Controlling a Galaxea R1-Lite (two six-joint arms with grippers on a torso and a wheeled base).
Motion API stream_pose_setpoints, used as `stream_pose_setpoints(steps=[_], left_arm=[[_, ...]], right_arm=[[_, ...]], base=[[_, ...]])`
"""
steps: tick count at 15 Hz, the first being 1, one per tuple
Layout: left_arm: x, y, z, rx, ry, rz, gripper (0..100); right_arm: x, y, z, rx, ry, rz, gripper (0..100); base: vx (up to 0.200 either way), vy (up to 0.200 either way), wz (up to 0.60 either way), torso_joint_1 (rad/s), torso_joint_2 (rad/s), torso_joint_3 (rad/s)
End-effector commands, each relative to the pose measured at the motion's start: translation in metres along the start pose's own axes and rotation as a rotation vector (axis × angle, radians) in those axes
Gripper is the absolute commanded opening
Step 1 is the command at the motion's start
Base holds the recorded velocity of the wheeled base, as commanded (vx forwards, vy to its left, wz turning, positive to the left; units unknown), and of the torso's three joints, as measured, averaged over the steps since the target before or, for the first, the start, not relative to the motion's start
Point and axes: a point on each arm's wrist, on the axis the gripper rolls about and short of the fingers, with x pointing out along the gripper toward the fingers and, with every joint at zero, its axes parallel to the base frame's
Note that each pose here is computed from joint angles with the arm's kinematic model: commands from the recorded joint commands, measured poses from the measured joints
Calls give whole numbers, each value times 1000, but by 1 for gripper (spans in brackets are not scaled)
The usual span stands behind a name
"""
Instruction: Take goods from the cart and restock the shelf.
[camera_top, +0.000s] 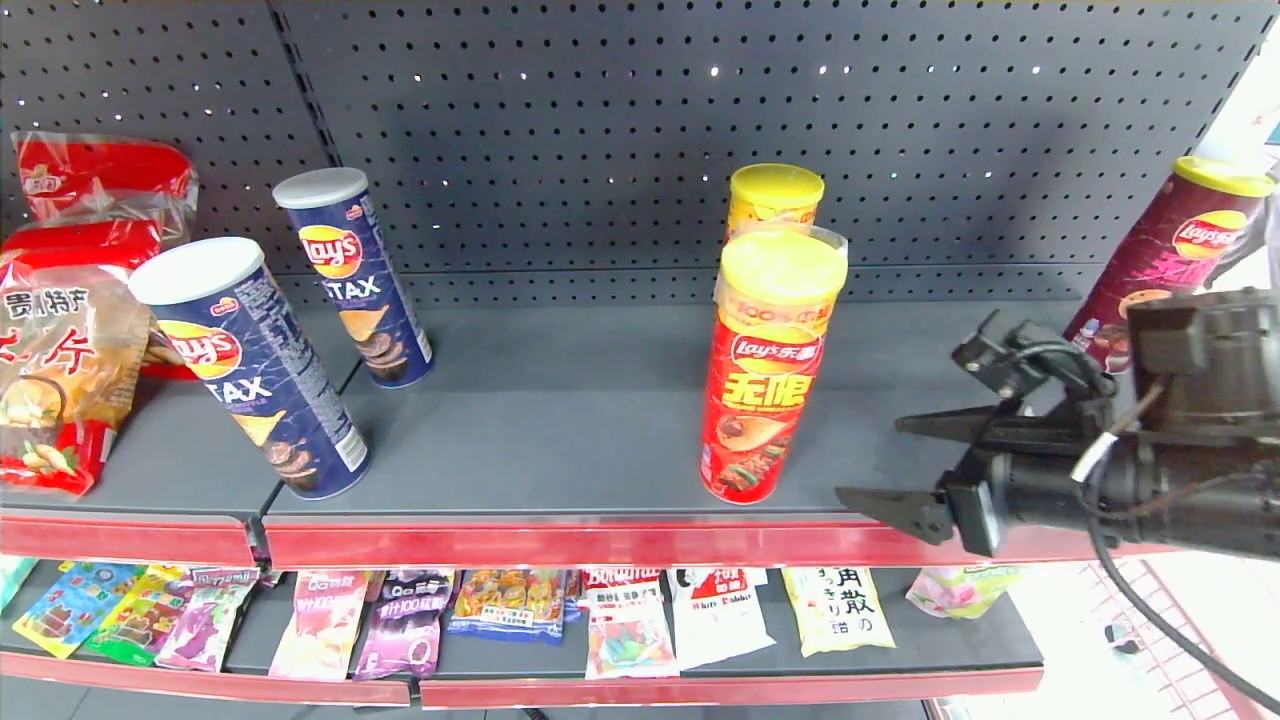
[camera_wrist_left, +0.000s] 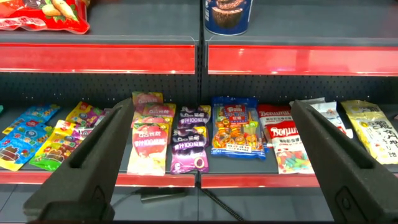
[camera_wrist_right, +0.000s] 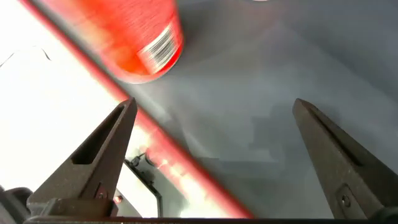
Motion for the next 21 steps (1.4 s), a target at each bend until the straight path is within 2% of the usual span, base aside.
stream_pose_setpoints(steps=[1,3,5,6,8,10,12,14,16,19,21], left_arm=[[0,0,0,-1,0,0,100],[0,0,0,-1,2,0,100],[0,0,0,-1,2,0,100],[0,0,0,-1,2,0,100],[0,0,0,-1,0,0,100],[0,0,0,-1,2,0,100],[0,0,0,-1,2,0,100],[0,0,0,-1,2,0,100],[0,0,0,-1,0,0,100],[0,0,0,-1,2,0,100],[0,0,0,-1,0,0,100]], right_arm=[[-90,31,-42,-19,-117,-62,100],[-142,52,-81,12,-163,-172,100],[-169,70,-108,107,-196,-284,100],[-178,81,-126,142,-205,-383,100],[-180,99,-155,166,-253,-587,100],[-169,104,-179,174,-274,-648,100],[-163,98,-182,170,-377,-732,100],[-163,97,-184,174,-356,-701,100],[-167,95,-186,211,-328,-812,100],[-168,97,-189,282,-409,-695,100],[-166,101,-196,287,-441,-706,100]], base=[[0,0,0,0,0,0],[0,0,0,0,0,0],[0,0,0,0,0,0],[0,0,0,0,0,0],[0,0,0,0,0,0],[0,0,0,0,0,0],[0,0,0,0,0,0],[0,0,0,0,0,0],[0,0,0,0,0,0],[0,0,0,0,0,0],[0,0,0,0,0,0]])
